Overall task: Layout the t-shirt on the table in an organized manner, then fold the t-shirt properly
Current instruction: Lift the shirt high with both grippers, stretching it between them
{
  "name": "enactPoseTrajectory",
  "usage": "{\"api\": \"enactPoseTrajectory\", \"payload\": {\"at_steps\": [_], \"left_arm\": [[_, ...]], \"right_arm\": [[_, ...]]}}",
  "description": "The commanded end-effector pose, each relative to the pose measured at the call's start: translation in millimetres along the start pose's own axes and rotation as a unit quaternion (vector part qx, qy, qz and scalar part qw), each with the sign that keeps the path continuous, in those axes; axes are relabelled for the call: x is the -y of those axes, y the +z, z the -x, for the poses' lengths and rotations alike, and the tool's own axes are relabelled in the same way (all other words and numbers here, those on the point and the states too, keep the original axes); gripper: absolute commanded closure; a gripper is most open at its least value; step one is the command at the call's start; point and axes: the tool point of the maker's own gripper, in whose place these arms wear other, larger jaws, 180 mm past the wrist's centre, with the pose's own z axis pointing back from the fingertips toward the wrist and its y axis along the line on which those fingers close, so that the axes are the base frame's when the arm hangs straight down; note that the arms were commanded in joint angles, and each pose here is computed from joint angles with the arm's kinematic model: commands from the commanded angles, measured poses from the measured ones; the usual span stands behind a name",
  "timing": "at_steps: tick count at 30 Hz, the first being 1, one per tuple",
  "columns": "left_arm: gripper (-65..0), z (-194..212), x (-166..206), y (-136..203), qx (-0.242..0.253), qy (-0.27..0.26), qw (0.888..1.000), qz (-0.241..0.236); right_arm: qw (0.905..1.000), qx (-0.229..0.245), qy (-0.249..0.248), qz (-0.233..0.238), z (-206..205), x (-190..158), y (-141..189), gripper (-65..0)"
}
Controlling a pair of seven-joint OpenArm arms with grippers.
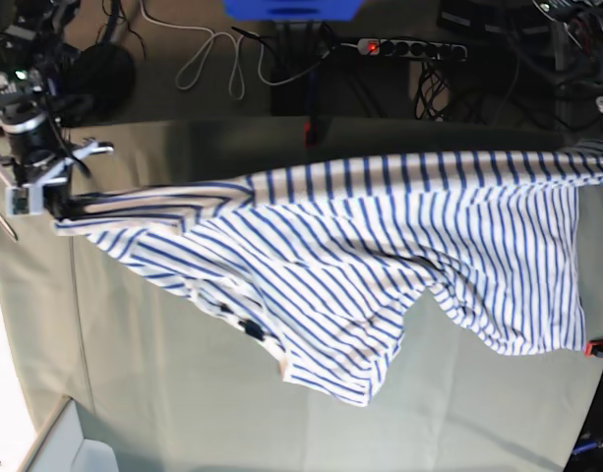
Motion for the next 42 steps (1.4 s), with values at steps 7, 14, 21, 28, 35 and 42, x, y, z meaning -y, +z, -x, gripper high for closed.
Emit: {"api": "enactPoseTrajectory", "payload": {"at_steps": [7, 14, 21, 28, 35, 42], "left_arm": [[0.0, -29.4, 15.4, 4.9, 0.062, 0.001, 0.998, 0.013], [0.0, -49.5, 49.8, -7.0, 0.092, 0.031, 0.994, 0.052], [0.0, -81.3, 139.7, -17.2, 0.121, -0.01, 0.979, 0.165], [0.0, -128.9, 236.4, -4.6, 0.175, -0.029, 0.945, 0.277], [0.0, -185.4, 306.1, 24.8, 0.241, -0.045, 0.903, 0.352], [0.0, -234.3, 329.5, 54.4, 0.301, -0.036, 0.874, 0.38]], "right_arm": [[0.9971, 0.07, 0.01, 0.029, -23.6, 32.9, 33.6, 0.0], [0.988, 0.151, -0.025, 0.019, -65.8, 30.3, 47.8, 0.0], [0.9739, 0.221, -0.044, -0.022, -113.7, 3.4, 27.3, 0.0], [0.9381, 0.338, -0.065, -0.038, -203.0, -11.8, 12.8, 0.0], [0.9136, 0.399, -0.075, -0.016, -288.9, 4.8, -0.9, 0.0], [0.8654, 0.494, -0.084, 0.003, -363.5, 23.9, 30.6, 0.0]]}}
